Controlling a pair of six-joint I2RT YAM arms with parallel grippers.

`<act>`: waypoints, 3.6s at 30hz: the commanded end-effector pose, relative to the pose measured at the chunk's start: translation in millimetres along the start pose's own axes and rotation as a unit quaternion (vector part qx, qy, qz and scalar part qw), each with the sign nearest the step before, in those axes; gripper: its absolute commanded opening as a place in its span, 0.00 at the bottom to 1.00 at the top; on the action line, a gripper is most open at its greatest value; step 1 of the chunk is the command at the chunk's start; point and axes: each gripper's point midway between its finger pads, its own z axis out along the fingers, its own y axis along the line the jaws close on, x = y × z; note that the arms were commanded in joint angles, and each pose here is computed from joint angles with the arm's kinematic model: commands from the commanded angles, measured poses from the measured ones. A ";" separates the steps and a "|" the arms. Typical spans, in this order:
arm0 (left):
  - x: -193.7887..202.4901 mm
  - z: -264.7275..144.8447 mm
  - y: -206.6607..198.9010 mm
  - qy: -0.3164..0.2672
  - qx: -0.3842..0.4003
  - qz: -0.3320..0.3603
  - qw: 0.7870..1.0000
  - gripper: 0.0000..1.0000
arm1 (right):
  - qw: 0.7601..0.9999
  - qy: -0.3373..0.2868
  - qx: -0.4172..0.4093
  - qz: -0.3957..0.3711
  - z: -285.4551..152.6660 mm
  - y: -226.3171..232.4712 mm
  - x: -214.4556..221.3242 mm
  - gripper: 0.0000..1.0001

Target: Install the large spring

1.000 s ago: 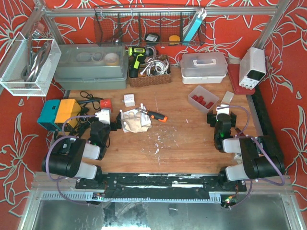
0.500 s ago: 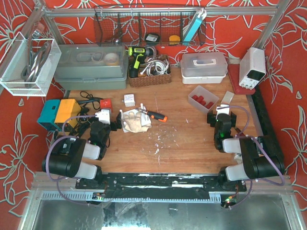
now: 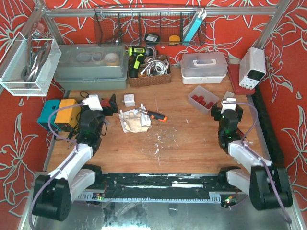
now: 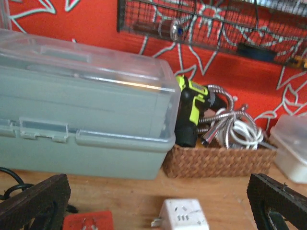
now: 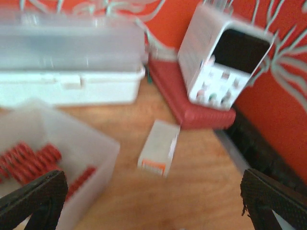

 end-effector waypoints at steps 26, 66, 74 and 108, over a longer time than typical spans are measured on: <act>37.0 -34.4 -84.0 0.270 0.148 -0.177 0.935 0.81 | 0.921 0.201 -0.268 0.200 -73.7 83.5 -51.7 0.97; 199.4 -19.7 -112.9 0.459 0.026 0.053 0.887 0.51 | 0.958 0.172 -0.215 0.082 -73.4 112.2 1.5 0.98; 199.6 -18.8 -118.1 0.462 0.034 0.055 0.885 0.16 | 0.960 0.172 -0.207 0.079 -72.2 109.7 2.0 0.98; 52.3 -82.0 38.7 0.122 -0.331 -0.151 0.923 0.00 | 0.963 0.165 -0.200 0.080 -74.1 104.8 -2.0 0.98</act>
